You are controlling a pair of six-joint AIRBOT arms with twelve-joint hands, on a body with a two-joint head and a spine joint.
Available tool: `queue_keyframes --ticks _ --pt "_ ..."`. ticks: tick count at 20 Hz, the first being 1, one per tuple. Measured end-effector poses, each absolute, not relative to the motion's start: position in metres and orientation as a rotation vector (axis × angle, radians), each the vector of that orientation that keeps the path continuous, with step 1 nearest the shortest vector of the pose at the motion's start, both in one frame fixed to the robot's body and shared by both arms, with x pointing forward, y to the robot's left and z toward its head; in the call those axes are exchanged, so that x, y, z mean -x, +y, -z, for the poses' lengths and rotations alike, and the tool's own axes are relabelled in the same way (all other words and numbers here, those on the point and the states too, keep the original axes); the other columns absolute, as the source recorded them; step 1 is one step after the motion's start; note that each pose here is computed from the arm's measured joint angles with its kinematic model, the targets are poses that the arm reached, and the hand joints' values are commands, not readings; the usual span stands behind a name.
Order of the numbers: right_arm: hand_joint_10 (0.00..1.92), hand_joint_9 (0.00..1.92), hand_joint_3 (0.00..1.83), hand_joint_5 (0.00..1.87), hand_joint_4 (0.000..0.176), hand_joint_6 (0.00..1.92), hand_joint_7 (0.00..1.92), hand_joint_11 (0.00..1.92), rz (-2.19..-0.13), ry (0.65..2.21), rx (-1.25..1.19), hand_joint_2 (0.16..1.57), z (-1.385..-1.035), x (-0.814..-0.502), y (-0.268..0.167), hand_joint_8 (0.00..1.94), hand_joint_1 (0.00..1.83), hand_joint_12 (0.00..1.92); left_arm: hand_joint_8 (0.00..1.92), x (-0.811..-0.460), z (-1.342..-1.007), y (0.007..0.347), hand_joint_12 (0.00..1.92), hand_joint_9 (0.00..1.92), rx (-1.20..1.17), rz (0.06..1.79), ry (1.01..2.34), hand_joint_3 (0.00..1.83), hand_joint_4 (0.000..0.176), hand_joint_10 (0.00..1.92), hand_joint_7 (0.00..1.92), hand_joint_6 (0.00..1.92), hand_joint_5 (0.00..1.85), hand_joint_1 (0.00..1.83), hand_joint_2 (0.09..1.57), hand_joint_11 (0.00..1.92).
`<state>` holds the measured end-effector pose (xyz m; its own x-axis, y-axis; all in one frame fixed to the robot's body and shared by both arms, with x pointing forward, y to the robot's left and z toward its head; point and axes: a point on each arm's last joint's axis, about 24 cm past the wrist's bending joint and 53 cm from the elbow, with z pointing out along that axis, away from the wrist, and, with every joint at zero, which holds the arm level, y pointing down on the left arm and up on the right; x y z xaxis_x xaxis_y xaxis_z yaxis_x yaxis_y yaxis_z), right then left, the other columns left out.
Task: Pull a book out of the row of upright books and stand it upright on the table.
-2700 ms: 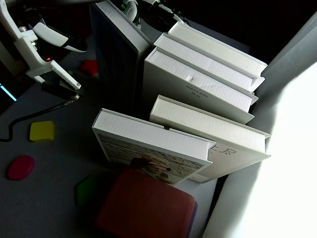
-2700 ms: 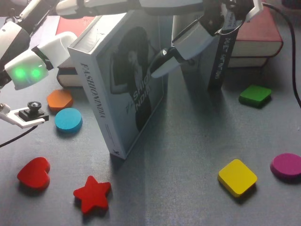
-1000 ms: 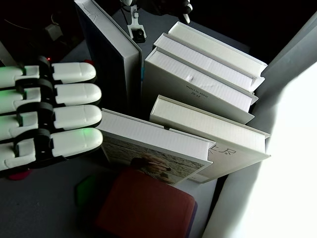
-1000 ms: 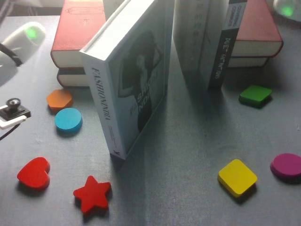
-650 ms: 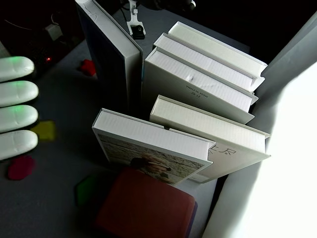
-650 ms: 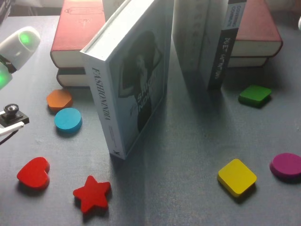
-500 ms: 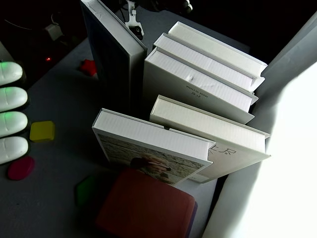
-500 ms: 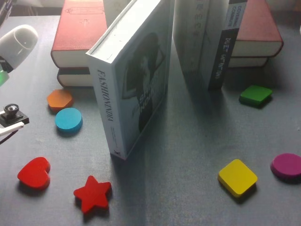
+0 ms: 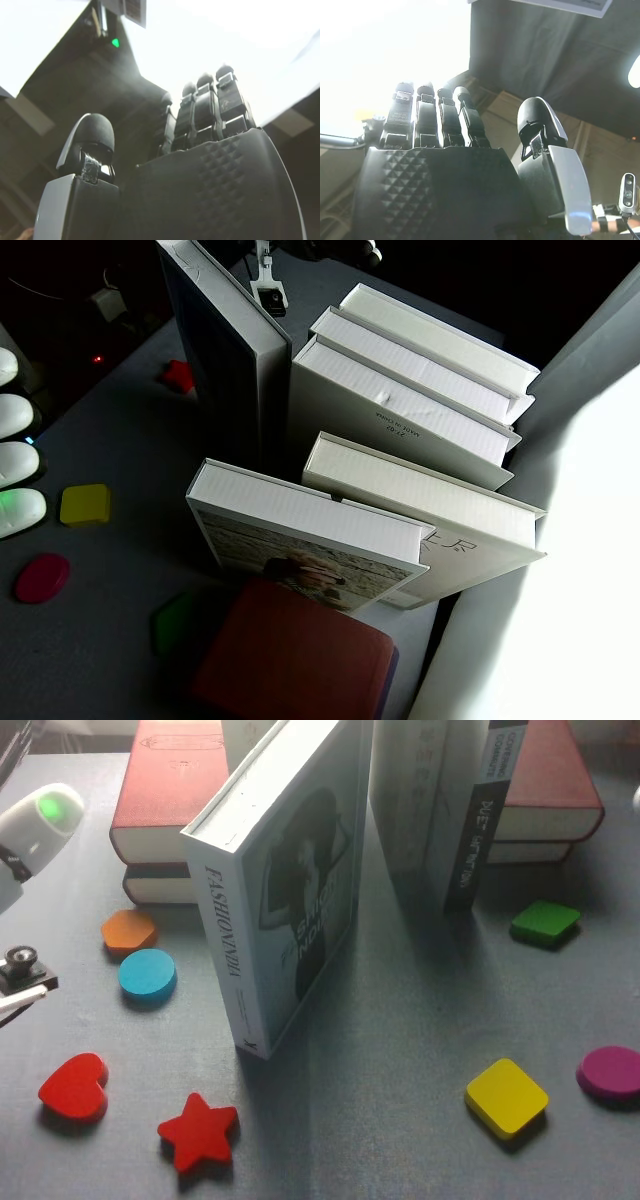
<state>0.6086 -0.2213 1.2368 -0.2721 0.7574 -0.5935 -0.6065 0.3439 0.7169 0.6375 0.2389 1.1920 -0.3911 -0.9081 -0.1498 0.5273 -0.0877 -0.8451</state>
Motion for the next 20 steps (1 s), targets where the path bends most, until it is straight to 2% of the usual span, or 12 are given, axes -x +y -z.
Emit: queue_keyframes --ticks 2,3,5,6,7,8,9,10,13,16,18,20 --pt "0.0 0.0 0.02 0.0 0.0 0.0 0.0 0.0 -1.31 1.256 -0.192 1.4 -1.239 -0.605 -0.235 0.0 0.01 0.0 0.0 -0.636 -1.197 0.236 0.0 0.0 0.5 1.716 1.058 0.0 0.107 0.0 0.0 0.0 0.0 0.27 1.49 0.0" --pt "0.0 0.0 0.02 0.0 0.0 0.0 0.0 0.0 -1.293 1.246 -0.226 1.43 -1.235 -0.603 -0.246 0.0 0.05 0.0 0.0 -0.636 -1.196 0.235 0.0 0.0 0.502 1.717 1.057 0.0 0.081 0.0 0.0 0.0 0.0 0.3 1.48 0.0" --pt "0.0 0.0 0.02 0.0 0.0 0.0 0.0 0.0 -1.27 1.225 -0.281 1.43 -1.231 -0.598 -0.26 0.0 0.05 0.0 0.0 -0.638 -1.196 0.231 0.01 0.03 0.508 1.729 1.051 0.0 0.076 0.01 0.01 0.01 0.02 0.33 1.44 0.02" --pt "0.01 0.02 0.01 0.0 0.0 0.0 0.0 0.0 -1.267 1.223 -0.284 1.42 -1.231 -0.595 -0.262 0.0 0.07 0.0 0.0 -0.638 -1.199 0.229 0.72 0.1 0.501 1.735 1.047 0.0 0.08 0.02 0.01 0.01 0.04 0.38 1.45 0.0" --pt "0.01 0.04 0.01 0.0 0.0 0.0 0.0 0.0 -1.269 1.22 -0.276 1.43 -1.234 -0.592 -0.262 0.0 0.05 0.0 0.0 -0.637 -1.2 0.228 0.75 0.1 0.496 1.74 1.043 0.0 0.081 0.02 0.01 0.01 0.04 0.4 1.47 0.0" --pt "0.03 0.07 0.02 0.0 0.0 0.0 0.0 0.05 -1.276 1.206 -0.265 1.46 -1.237 -0.59 -0.262 0.0 0.02 0.03 0.0 -0.637 -1.2 0.228 1.09 0.13 0.497 1.74 1.043 0.0 0.113 0.03 0.0 0.01 0.03 0.46 1.5 0.0" --pt "0.03 0.13 0.0 0.0 0.0 0.0 0.0 0.01 -1.275 1.197 -0.268 1.51 -1.239 -0.589 -0.263 0.0 0.03 0.52 0.0 -0.637 -1.199 0.228 1.24 0.18 0.498 1.738 1.047 0.0 0.114 0.04 0.0 0.0 0.0 0.5 1.5 0.0" --pt "0.04 0.17 0.0 0.0 0.0 0.0 0.0 0.0 -1.273 1.197 -0.27 1.49 -1.239 -0.59 -0.263 0.0 0.09 0.8 0.0 -0.637 -1.199 0.228 1.19 0.19 0.498 1.739 1.046 0.0 0.12 0.05 0.0 0.0 0.0 0.51 1.5 0.0" --pt "0.07 0.25 0.0 0.0 0.0 0.0 0.0 0.0 -1.283 1.203 -0.266 1.52 -1.237 -0.588 -0.26 0.0 0.15 1.01 0.01 -0.637 -1.199 0.228 0.83 0.24 0.501 1.741 1.044 0.0 0.104 0.06 0.09 0.01 0.04 0.44 1.5 0.0" --pt "0.12 0.34 0.0 0.0 0.0 0.0 0.12 0.0 -1.288 1.206 -0.262 1.54 -1.237 -0.587 -0.258 0.03 0.34 1.04 0.02 -0.637 -1.197 0.227 1.37 0.31 0.509 1.749 1.041 0.0 0.078 0.11 0.17 0.04 0.14 0.5 1.49 0.0" --pt "0.13 0.32 0.0 0.03 0.0 0.01 0.21 0.0 -1.287 1.205 -0.261 1.55 -1.237 -0.587 -0.259 0.06 0.31 1.07 0.01 -0.638 -1.196 0.227 1.47 0.27 0.511 1.748 1.046 0.0 0.061 0.26 0.21 0.04 0.21 0.5 1.48 0.0" --pt "0.11 0.28 0.0 0.0 0.0 0.0 0.08 0.0 -1.286 1.206 -0.26 1.55 -1.238 -0.587 -0.259 0.01 0.24 0.89 0.01 -0.637 -1.196 0.226 0.89 0.11 0.509 1.748 1.046 0.01 0.056 0.27 0.13 0.02 0.13 0.47 1.53 0.0"
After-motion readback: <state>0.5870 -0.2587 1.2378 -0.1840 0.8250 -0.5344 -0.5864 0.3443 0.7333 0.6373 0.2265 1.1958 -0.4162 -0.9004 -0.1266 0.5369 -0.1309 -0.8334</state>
